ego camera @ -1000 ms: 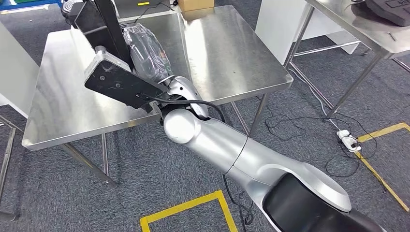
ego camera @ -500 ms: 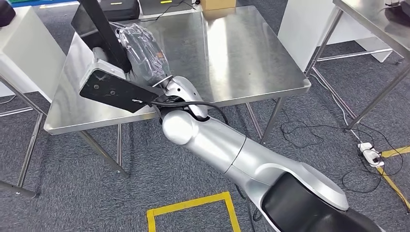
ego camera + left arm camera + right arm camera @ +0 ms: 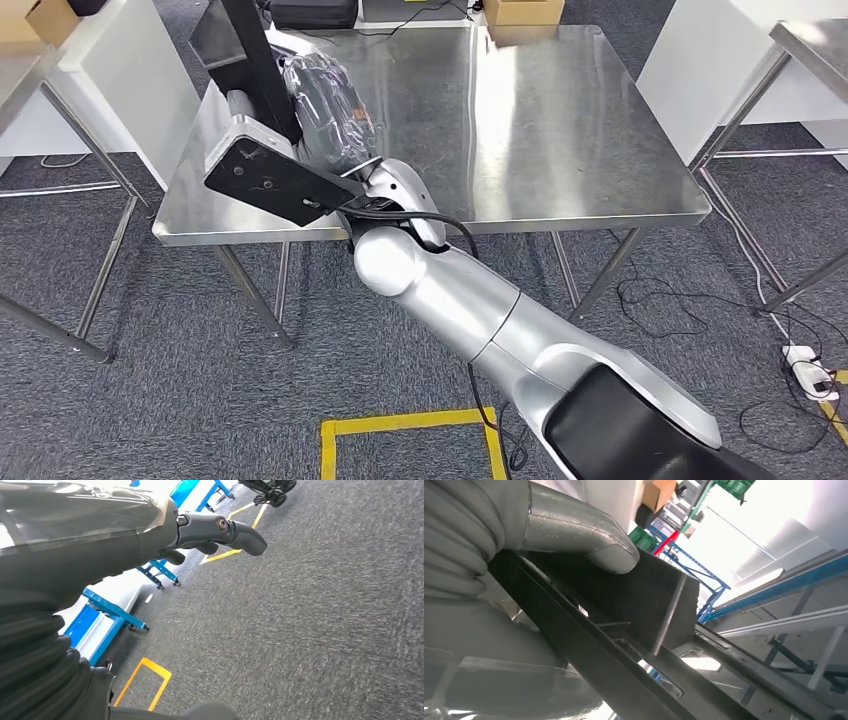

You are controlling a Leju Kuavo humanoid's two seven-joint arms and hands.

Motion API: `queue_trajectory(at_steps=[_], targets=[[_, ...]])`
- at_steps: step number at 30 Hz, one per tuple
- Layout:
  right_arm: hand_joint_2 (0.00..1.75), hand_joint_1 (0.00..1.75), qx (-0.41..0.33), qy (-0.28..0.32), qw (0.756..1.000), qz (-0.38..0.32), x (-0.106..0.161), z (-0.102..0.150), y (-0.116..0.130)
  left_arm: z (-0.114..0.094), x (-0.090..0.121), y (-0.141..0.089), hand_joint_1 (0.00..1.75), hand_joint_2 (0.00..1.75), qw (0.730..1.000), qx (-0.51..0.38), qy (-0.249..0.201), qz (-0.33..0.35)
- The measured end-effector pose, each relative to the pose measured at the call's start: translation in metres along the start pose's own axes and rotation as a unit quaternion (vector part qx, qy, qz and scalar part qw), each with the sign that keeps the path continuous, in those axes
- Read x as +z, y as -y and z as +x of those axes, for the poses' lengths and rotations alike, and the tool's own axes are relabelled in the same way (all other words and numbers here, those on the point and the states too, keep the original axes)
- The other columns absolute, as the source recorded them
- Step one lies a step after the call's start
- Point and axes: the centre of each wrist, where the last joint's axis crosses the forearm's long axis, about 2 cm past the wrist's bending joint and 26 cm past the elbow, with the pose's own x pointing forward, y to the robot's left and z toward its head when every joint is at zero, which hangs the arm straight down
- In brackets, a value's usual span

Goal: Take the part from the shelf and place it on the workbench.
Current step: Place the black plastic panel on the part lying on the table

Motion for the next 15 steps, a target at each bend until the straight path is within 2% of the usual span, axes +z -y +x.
queue_trajectory(at_steps=[5,10,15], targets=[[1.75,1.75,0.009,-0.011,1.0,0.006,-0.004,0.005,0.0,-0.001,0.0,0.0,0.0,1.75,1.0,-0.002,-0.004,0.0],[1.75,1.75,0.076,0.027,0.997,0.021,-0.018,0.013,0.006,-0.001,0.001,0.001,0.0,1.75,1.0,-0.005,-0.005,0.0],[1.75,1.75,0.094,0.037,0.994,0.028,-0.023,0.017,0.008,0.0,0.002,0.002,0.0,1.75,1.0,-0.011,0.001,0.002]])
